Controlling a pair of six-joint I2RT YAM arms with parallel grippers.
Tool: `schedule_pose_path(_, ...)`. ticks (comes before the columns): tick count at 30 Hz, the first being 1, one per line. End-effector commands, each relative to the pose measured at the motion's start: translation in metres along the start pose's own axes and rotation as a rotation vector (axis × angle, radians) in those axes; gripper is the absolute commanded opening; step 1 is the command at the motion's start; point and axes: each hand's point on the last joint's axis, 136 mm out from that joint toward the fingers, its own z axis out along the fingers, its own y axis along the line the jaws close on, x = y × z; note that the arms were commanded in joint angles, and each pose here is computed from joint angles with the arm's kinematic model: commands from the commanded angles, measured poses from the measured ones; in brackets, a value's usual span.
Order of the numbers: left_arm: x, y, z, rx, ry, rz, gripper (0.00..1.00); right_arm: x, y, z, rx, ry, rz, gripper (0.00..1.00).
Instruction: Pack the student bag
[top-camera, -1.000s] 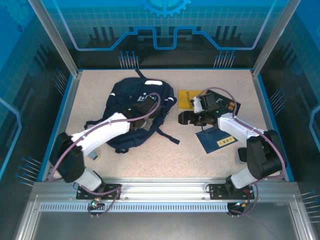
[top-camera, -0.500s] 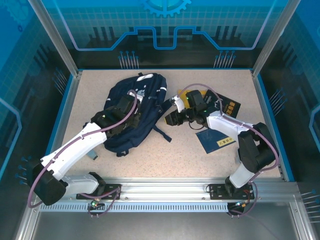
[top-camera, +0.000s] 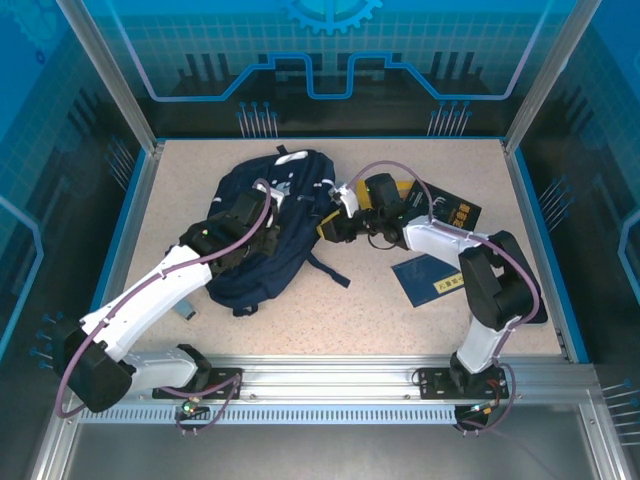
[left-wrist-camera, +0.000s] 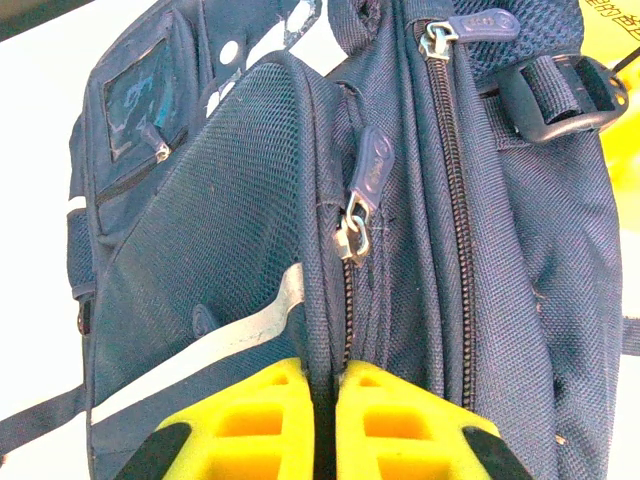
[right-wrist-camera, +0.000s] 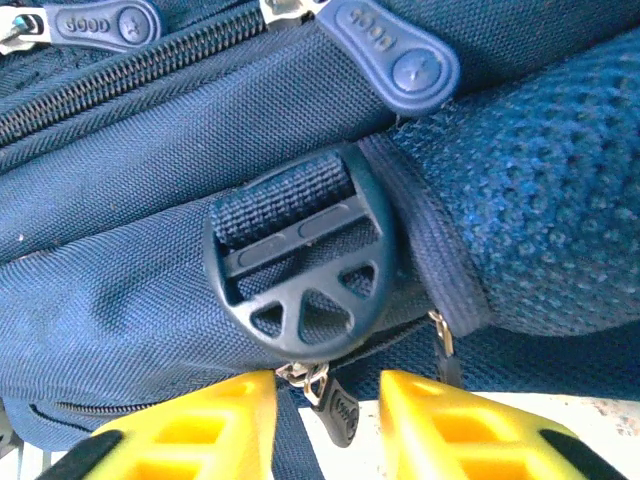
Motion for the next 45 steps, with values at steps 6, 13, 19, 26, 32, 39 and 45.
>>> schedule_pose_path(6, -0.037, 0.011, -0.02, -0.005, -0.156, -0.076, 0.01, -0.006, 0.005, 0.012, -0.045, -0.016, -0.049, 0.28)
schedule_pose_path(13, -0.038, 0.014, -0.018, -0.016, -0.158, -0.095, 0.01, 0.004, -0.009, 0.023, 0.009, 0.007, -0.062, 0.39)
schedule_pose_path(19, -0.038, 0.018, -0.015, -0.026, -0.155, -0.118, 0.0, 0.002, -0.002, 0.024, -0.013, 0.005, -0.071, 0.17)
schedule_pose_path(26, -0.04, 0.017, -0.005, -0.032, -0.141, -0.151, 0.0, 0.006, 0.002, 0.012, 0.024, 0.001, -0.092, 0.0)
schedule_pose_path(32, -0.045, 0.011, 0.007, -0.012, -0.126, -0.202, 0.0, 0.018, 0.027, 0.003, 0.026, 0.013, -0.122, 0.0)
schedule_pose_path(39, -0.061, -0.019, 0.028, 0.118, -0.143, -0.313, 0.0, 0.043, 0.082, 0.008, 0.001, 0.065, -0.174, 0.0)
schedule_pose_path(45, -0.072, -0.048, 0.054, 0.216, -0.094, -0.37, 0.0, 0.059, 0.095, 0.019, -0.007, 0.061, -0.123, 0.0)
